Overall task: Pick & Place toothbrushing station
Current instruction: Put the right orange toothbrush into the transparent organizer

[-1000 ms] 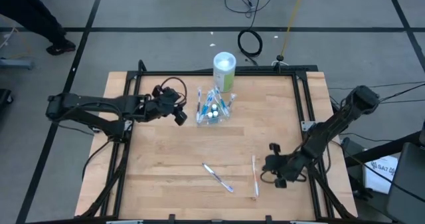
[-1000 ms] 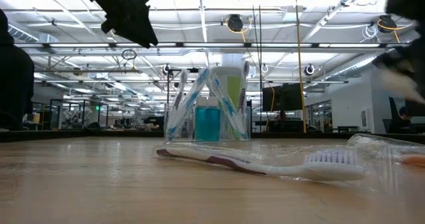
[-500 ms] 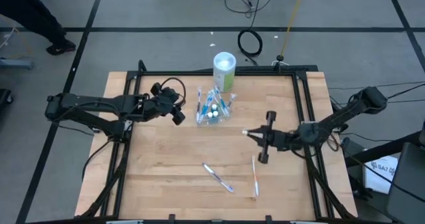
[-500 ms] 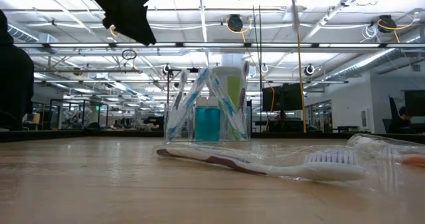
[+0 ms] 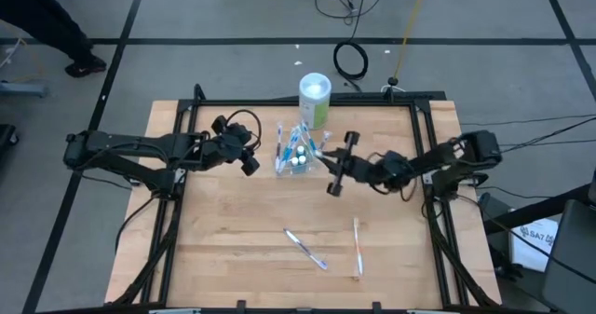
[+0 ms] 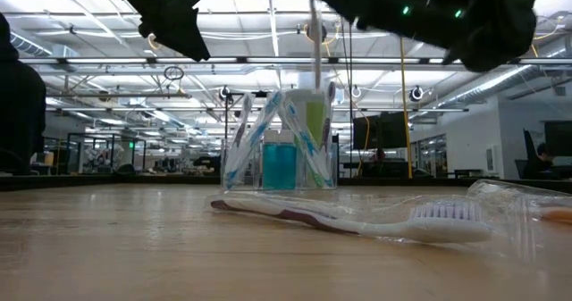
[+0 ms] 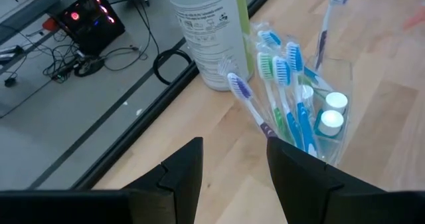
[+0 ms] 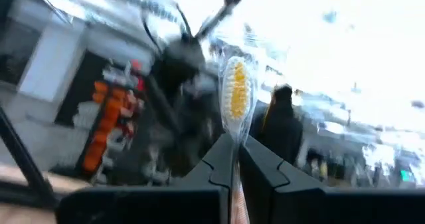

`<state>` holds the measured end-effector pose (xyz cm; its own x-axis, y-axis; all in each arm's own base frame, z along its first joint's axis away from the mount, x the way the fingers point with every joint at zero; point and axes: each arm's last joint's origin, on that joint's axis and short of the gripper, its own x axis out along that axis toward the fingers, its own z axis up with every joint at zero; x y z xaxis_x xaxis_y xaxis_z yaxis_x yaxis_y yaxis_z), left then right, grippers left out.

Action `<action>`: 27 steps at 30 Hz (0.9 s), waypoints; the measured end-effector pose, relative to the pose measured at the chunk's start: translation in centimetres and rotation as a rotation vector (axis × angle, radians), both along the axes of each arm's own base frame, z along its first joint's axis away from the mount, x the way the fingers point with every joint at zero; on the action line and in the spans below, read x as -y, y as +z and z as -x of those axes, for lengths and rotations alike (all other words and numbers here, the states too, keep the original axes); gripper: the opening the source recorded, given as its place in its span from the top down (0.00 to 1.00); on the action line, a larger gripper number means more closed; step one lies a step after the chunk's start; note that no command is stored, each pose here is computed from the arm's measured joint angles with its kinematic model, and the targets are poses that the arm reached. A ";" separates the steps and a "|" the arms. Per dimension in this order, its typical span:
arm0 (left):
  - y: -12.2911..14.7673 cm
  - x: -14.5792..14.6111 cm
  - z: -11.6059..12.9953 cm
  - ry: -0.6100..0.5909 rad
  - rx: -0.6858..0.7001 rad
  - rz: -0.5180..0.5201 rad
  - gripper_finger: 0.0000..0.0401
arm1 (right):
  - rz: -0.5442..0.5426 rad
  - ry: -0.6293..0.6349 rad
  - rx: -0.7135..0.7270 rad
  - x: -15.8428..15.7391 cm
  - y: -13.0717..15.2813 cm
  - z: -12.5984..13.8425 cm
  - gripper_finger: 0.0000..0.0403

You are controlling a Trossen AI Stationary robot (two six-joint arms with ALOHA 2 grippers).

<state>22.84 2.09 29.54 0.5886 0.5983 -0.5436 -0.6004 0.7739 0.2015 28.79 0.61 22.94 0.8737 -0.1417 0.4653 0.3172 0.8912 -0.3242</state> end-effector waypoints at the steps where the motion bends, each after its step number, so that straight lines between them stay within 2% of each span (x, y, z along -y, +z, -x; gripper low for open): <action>1: 0.0 0.0 0.0 0.002 0.002 0.002 0.56 | -0.018 -0.007 -0.013 0.6 -0.3 -0.2 0.98; 5: -0.1 0.0 0.0 0.016 0.011 0.019 0.56 | -0.125 -0.010 -0.033 2.8 -1.6 -0.7 0.98; 9: -0.1 0.1 0.0 0.013 0.019 0.038 0.56 | -0.152 -0.056 -0.076 4.4 -3.0 -1.0 0.98; 12: -0.2 0.1 0.0 -0.005 0.018 0.070 0.56 | -0.212 -0.060 -0.090 5.2 -3.9 -1.2 0.98; 16: -0.3 0.2 0.2 0.003 0.007 0.084 0.56 | -0.249 -0.075 -0.119 6.0 -5.1 -1.5 0.98; 23: -0.4 0.1 0.3 0.020 0.006 0.099 0.56 | -0.317 -0.191 -0.159 6.4 -6.6 -1.6 0.98; 27: -0.4 0.1 0.3 0.025 0.012 0.104 0.56 | -0.372 -0.193 -0.194 6.5 -7.1 -1.7 0.98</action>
<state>22.58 1.94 29.11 0.5809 0.5538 -0.5966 -0.6221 0.7747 0.1135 30.49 -5.85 15.85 0.8807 -0.4370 0.1827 0.4541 0.8887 -0.0633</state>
